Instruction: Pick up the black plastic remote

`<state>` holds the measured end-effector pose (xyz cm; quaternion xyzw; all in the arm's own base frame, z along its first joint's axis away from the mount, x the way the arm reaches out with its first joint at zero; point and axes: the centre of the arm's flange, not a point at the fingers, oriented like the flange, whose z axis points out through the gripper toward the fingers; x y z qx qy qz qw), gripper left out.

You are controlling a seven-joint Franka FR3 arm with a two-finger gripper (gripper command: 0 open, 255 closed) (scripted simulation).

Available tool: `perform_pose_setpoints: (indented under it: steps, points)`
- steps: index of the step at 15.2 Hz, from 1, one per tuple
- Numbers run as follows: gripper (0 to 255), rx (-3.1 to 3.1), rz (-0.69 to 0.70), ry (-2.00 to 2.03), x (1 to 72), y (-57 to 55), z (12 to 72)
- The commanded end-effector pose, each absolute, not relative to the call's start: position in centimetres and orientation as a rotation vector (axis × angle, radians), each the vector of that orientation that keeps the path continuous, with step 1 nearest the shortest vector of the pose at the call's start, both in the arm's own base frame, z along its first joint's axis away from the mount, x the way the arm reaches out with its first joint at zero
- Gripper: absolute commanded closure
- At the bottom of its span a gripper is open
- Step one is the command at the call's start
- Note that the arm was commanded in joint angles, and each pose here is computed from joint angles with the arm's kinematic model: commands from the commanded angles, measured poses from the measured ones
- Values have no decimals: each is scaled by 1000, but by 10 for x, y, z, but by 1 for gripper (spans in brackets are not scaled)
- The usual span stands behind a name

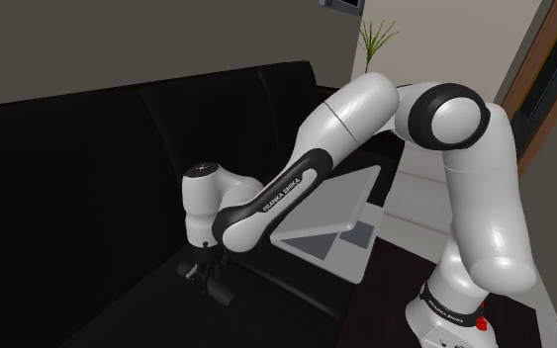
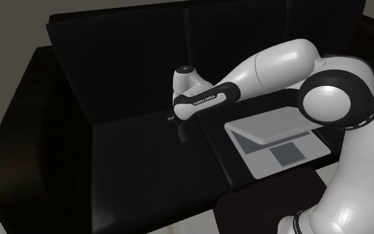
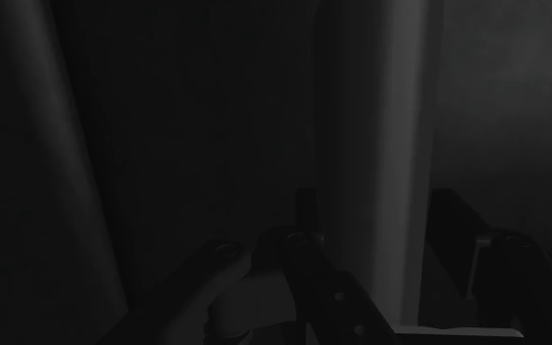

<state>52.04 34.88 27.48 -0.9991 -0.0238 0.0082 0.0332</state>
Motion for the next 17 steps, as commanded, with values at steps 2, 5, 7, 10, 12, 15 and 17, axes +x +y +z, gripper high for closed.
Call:
perform_pose_setpoints:
  steps: [2,5,7,10,12,15,17]
  points:
    - [255,-3073,29,-77,519,350,284]
    - [255,-3073,29,-77,519,350,300]
    - [255,-3073,29,-77,519,350,310]
    - [255,-3073,29,-77,519,350,326]
    - [255,-3073,29,-77,519,350,337]
    - [255,-3073,29,-77,519,350,352]
    - [255,-3073,29,-77,519,350,353]
